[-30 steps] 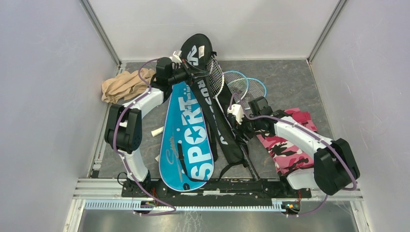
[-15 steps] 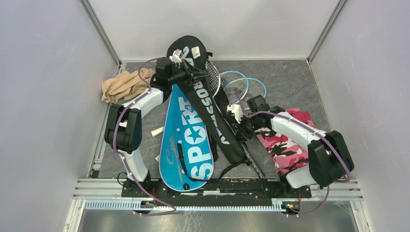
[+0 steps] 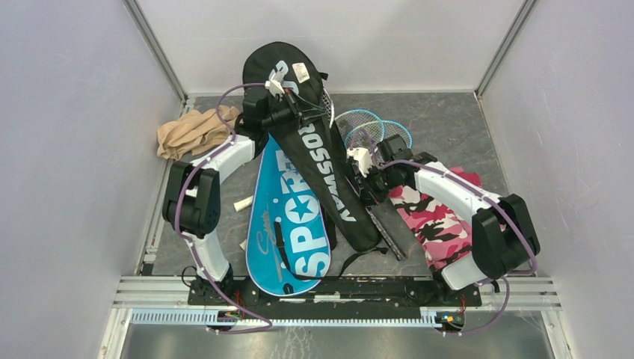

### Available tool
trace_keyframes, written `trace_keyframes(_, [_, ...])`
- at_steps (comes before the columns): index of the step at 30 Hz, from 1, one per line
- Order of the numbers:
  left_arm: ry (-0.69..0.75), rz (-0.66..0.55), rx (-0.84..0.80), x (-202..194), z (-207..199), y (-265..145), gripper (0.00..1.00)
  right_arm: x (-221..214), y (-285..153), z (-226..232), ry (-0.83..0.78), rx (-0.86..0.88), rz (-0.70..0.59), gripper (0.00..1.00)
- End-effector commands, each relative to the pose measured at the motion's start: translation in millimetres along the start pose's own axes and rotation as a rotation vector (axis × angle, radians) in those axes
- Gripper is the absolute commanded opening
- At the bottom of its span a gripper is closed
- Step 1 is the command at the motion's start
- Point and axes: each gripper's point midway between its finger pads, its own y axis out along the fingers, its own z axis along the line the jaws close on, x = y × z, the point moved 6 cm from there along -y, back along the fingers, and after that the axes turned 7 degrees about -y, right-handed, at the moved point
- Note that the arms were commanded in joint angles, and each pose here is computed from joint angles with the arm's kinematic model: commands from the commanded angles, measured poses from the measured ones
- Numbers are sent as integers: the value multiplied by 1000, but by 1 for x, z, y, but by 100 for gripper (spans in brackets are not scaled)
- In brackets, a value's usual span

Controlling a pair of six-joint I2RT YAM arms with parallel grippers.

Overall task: Pack up the badminton gear
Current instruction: Place the racket in the racket bag.

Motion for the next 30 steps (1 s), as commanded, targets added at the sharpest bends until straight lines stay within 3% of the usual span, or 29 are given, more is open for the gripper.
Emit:
trace_keyframes(1, [121,53,-102,-10,-30,8,2,51,0,-6,-175,-3,-155,0])
trace_keyframes(18, [163,112,-79,-28,-17,22,2,90,10,-25,-57,-61,-253,0])
trace_keyframes(30, [100,118,-79,-29,-7,27,2,109,6,-39,57,-176,-329,0])
